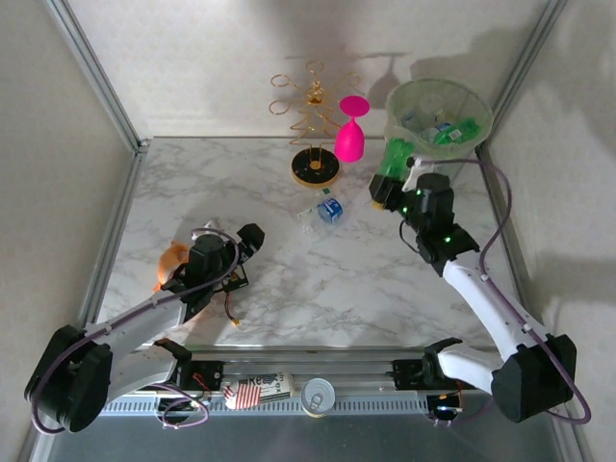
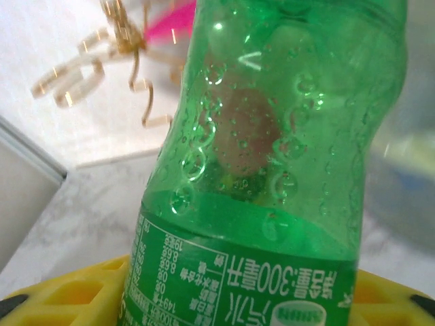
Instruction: Put the plastic bottles in the bin
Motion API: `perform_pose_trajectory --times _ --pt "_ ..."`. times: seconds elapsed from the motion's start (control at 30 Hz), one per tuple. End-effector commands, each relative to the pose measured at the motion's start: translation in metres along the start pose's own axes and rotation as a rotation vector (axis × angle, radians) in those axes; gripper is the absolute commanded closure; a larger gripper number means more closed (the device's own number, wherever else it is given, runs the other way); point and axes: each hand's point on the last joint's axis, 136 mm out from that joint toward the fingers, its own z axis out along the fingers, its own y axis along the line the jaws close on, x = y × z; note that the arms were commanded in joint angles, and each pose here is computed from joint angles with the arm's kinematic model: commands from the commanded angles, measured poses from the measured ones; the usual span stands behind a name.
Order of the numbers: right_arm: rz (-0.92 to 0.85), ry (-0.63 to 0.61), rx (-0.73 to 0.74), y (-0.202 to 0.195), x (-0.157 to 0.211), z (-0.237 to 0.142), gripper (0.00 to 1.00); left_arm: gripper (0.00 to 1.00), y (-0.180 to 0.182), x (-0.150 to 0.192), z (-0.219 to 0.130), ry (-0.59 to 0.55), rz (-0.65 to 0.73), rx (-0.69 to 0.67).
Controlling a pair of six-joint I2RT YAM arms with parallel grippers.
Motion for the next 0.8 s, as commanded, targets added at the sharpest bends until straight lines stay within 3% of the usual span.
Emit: perform_pose_trajectory --times 0.0,0.33,0.53,0.77 --pt "-0.084 -0.111 0.066 -0.007 -0.055 -0.008 0.45 0.0 -0.026 0.007 0.006 0.036 0.016 0.068" --pt "-0.025 -0.189 0.233 -0.074 -0.141 0.033 0.46 0.0 -0.038 0.038 0.023 0.148 0.157 0.032" --pt "0.024 -0.146 0.27 -0.104 -0.15 0.07 0.46 0.0 -0.036 0.043 0.026 0.144 0.145 0.045" --pt "0.077 -0.047 0.364 -0.145 -0.131 0.107 0.43 0.0 -0.036 0.05 0.02 0.181 0.159 0.031"
